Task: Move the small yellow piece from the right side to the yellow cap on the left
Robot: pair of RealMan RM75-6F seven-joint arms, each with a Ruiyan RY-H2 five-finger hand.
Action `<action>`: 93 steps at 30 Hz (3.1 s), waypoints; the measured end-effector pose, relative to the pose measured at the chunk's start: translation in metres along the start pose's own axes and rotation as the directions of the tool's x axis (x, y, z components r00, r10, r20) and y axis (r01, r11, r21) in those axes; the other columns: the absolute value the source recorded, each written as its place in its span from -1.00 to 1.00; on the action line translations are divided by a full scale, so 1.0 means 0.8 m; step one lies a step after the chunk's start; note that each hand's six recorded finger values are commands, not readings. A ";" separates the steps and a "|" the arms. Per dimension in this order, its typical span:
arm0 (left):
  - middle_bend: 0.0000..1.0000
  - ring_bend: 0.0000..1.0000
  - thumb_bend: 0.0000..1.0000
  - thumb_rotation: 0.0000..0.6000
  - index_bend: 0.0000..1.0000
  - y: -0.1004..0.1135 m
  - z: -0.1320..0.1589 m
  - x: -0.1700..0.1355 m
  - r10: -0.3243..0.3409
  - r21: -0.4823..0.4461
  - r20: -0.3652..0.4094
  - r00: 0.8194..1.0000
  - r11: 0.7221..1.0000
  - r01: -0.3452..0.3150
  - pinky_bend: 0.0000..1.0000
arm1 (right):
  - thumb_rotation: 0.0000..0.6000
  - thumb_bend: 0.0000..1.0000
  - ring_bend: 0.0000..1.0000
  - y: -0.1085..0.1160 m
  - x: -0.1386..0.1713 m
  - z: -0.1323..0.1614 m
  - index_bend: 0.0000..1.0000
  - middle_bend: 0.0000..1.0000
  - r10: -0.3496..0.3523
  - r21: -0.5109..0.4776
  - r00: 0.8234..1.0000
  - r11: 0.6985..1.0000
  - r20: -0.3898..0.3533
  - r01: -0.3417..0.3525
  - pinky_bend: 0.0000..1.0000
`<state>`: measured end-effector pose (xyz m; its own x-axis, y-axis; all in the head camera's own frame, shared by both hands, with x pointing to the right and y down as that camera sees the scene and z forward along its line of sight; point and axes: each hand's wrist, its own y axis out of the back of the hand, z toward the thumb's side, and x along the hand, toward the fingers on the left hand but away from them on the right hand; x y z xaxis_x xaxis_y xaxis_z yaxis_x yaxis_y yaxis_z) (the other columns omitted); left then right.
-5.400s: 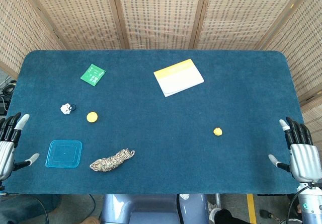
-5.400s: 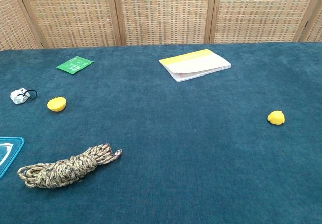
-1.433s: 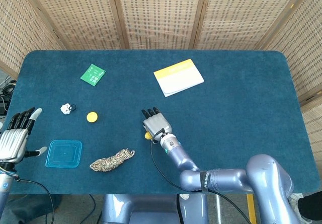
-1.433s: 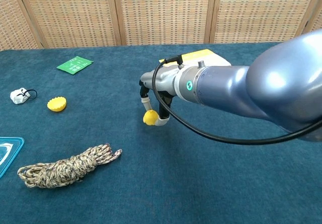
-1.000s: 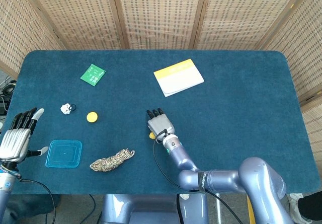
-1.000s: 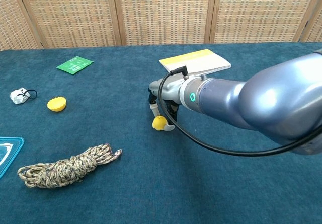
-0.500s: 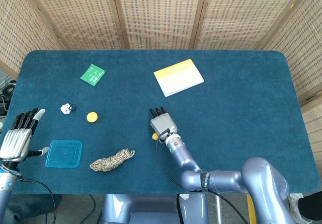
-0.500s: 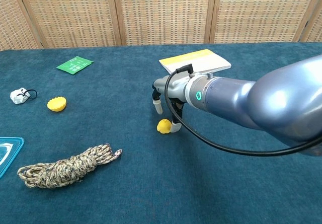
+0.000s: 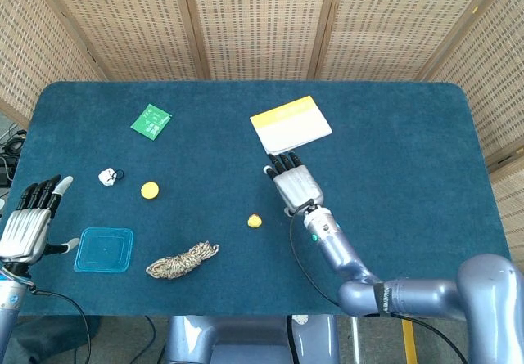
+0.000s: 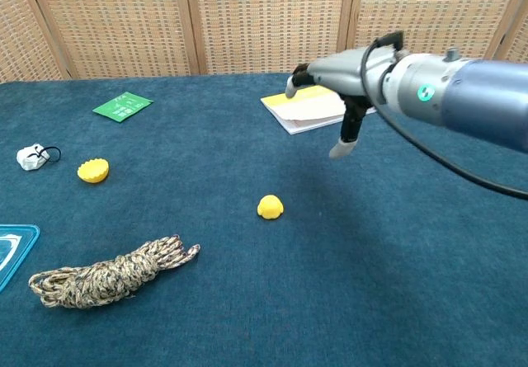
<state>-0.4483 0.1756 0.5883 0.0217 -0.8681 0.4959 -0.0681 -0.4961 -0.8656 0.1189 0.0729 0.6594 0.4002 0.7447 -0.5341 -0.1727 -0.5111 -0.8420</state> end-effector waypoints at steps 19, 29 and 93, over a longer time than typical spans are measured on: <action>-1.00 -1.00 -1.00 1.00 -1.00 0.038 0.103 0.045 0.091 0.048 0.258 0.962 0.993 -0.107 -1.00 | 1.00 -1.00 -1.00 -0.032 0.218 -0.257 -1.00 -1.00 -0.253 -0.197 0.936 0.932 0.245 0.303 -1.00; -1.00 -1.00 -1.00 1.00 -1.00 0.031 0.267 0.094 -0.027 0.166 0.555 0.831 0.983 -0.079 -1.00 | 1.00 -1.00 -1.00 -0.066 0.280 -0.254 -1.00 -1.00 -0.211 -0.192 0.929 0.942 0.303 0.276 -1.00; -1.00 -1.00 -0.43 1.00 0.06 -0.162 0.454 0.166 -0.329 0.383 0.613 0.718 0.919 0.094 -1.00 | 1.00 -1.00 -1.00 -0.070 0.288 -0.298 -1.00 -1.00 -0.197 -0.206 0.896 0.933 0.398 0.297 -1.00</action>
<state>-0.0747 0.1190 0.7407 0.6498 -0.4692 0.5980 0.3212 -0.5436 -0.7755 0.4352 0.1707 0.6017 0.0349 0.9387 -0.3429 0.1431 -0.3443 -0.9279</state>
